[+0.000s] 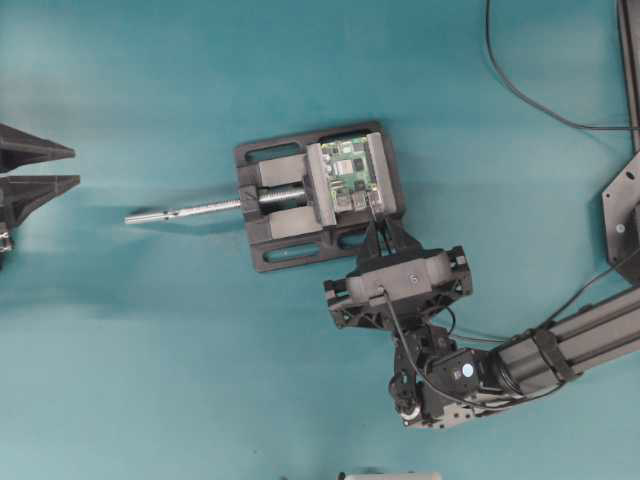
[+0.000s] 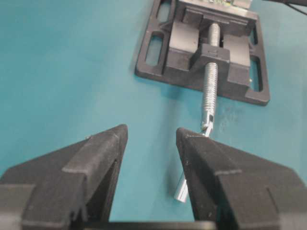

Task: Insert the USB into the fixed PCB.
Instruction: 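Push the USB plug forward into the port with the right gripper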

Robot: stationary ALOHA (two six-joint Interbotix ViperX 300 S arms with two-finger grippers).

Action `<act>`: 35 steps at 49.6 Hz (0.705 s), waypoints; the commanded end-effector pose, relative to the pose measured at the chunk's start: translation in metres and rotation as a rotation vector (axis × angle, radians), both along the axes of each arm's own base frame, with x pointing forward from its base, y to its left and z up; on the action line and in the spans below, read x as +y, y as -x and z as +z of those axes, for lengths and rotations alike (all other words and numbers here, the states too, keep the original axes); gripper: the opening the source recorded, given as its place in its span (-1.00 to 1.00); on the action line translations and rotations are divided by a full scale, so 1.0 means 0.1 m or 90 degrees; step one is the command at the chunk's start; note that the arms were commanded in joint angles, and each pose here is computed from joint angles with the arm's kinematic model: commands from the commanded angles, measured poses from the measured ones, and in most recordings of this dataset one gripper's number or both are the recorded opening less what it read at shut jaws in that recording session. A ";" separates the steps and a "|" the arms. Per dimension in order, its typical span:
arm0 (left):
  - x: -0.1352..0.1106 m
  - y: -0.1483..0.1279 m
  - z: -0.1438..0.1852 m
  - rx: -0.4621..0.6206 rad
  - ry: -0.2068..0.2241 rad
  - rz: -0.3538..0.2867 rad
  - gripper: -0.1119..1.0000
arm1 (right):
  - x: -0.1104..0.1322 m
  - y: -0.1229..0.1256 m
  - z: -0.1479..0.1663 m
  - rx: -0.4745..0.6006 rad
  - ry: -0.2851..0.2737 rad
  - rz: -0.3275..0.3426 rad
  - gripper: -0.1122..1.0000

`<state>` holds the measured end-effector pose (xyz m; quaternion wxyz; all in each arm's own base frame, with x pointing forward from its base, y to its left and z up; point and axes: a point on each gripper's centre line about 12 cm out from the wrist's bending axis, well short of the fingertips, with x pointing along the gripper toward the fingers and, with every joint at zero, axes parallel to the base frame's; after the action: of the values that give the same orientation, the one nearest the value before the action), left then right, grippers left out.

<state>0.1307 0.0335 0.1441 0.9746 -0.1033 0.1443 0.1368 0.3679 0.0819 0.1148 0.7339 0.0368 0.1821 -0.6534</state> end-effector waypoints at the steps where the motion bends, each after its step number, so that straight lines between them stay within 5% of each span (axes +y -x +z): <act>1: 0.01 -0.02 0.03 -0.005 0.003 0.003 0.31 | -0.04 -0.06 0.17 -0.033 -0.009 -0.011 -0.46; 35: 0.01 -0.02 0.03 -0.005 0.003 0.005 0.31 | -0.09 -0.08 0.17 -0.029 0.001 -0.028 -0.46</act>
<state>0.1306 0.0337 0.1439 0.9743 -0.1035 0.1450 0.1376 0.3744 0.0810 0.1211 0.7300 0.0480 0.1746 -0.6590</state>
